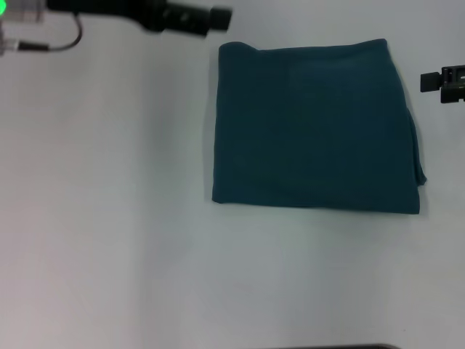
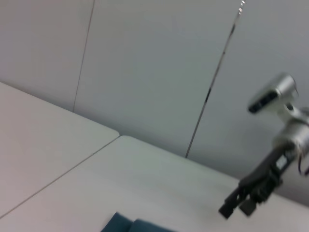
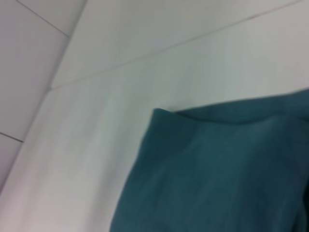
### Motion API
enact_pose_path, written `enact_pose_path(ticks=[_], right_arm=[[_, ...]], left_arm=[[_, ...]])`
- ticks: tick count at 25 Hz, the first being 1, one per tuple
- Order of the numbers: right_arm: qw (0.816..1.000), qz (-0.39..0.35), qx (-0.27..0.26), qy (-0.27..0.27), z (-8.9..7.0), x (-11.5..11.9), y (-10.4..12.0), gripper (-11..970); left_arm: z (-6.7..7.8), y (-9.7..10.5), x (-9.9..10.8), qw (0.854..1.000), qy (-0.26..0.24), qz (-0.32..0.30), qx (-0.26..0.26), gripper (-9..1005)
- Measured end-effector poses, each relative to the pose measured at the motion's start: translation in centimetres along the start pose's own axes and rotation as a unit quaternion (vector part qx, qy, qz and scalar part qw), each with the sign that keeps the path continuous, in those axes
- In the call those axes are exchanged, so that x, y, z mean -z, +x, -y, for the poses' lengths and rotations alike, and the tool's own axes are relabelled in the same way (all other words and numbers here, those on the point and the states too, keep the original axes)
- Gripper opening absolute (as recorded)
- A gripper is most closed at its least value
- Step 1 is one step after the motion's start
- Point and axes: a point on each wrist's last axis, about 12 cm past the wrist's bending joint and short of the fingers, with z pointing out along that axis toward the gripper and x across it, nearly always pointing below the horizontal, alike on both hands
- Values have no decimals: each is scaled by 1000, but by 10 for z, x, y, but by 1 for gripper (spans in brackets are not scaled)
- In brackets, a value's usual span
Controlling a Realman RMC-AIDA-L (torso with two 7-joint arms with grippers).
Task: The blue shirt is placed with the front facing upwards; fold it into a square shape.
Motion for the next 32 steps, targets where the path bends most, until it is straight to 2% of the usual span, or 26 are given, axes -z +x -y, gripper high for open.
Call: enact_pose_path(ticks=[7,13,18,25,32], right_arm=[[998,-45,-44,14,-9,-10,-10,915],[995,-60,-71,21,-8,-21,-9,915],[994,-61,-88,25,-2,-25,-4,916],[992,-67,-99,26,-2,-27,-4,915],[990,-83,-108,38,0,-41,0,916]], left_arm=[[10,63,22,997,-5,0,-74,903],[25,100,30,994,38,4,-101,903],[35,124,31,992,47,22,-117,904],[38,154,28,991,12,20,-132,904],[41,166,24,990,-9,20,-139,903]])
